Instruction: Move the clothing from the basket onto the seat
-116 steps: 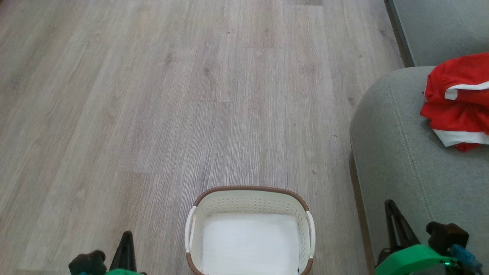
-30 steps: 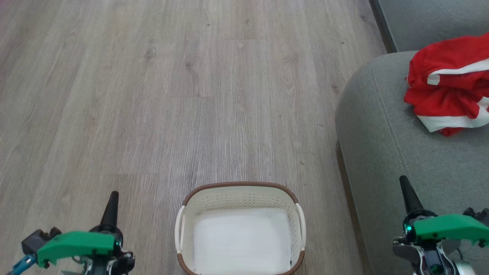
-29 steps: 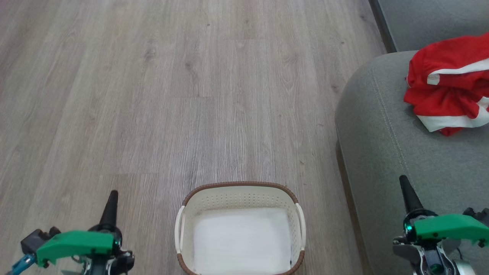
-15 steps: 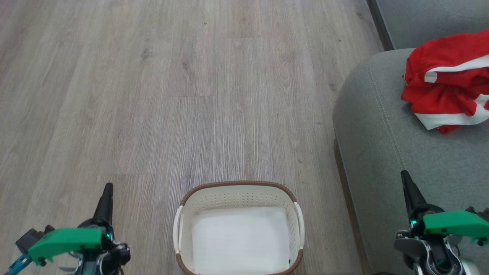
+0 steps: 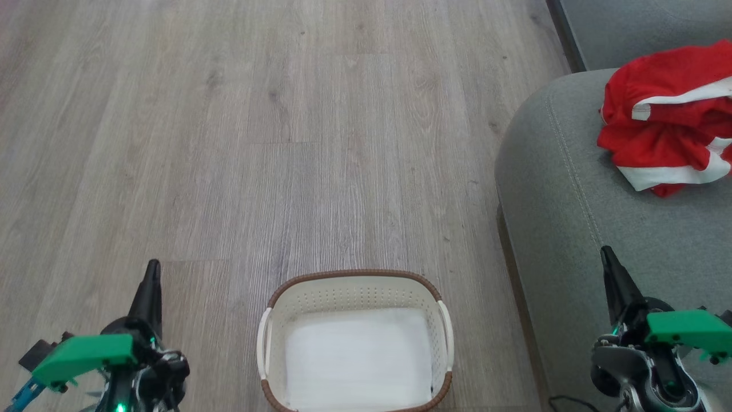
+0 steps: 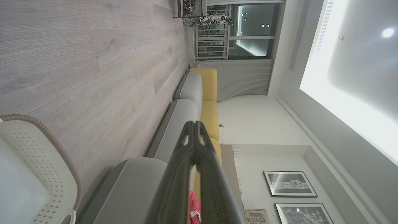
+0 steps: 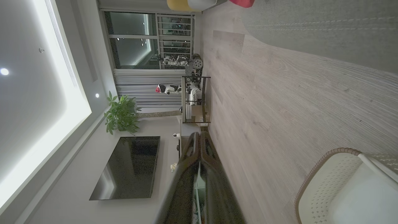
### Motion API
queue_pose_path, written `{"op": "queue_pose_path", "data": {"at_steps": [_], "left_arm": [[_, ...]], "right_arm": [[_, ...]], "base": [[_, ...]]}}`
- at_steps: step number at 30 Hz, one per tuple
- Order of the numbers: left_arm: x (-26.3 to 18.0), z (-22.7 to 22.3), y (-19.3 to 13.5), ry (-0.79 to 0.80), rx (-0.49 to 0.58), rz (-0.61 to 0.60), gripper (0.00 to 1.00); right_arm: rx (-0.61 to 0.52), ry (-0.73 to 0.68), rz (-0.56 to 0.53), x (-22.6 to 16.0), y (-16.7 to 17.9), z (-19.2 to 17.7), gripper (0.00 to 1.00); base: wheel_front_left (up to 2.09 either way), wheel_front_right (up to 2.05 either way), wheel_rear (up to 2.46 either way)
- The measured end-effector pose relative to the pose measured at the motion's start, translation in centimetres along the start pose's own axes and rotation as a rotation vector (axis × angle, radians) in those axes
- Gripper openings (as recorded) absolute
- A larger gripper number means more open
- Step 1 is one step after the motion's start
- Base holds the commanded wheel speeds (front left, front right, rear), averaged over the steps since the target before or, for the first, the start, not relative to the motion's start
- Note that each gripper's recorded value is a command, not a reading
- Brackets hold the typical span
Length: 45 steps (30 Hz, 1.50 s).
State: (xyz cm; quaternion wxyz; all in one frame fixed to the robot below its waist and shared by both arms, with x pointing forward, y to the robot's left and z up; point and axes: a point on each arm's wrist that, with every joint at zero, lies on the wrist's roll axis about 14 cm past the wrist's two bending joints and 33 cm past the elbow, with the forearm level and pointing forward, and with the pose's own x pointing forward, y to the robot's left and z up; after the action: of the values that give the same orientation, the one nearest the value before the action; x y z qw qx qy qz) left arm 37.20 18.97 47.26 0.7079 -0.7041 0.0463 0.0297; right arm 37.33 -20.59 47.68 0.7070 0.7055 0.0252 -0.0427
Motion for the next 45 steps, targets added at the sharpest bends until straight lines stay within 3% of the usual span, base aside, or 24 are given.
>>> {"op": "queue_pose_path", "data": {"at_steps": [45], "left_arm": [[0.23, -0.09, -0.38, 0.000, -0.011, -0.011, 0.00]], "right_arm": [[0.009, -0.002, 0.000, -0.01, -0.01, 0.06, 0.00]], "base": [[0.00, 0.00, 0.00]]}}
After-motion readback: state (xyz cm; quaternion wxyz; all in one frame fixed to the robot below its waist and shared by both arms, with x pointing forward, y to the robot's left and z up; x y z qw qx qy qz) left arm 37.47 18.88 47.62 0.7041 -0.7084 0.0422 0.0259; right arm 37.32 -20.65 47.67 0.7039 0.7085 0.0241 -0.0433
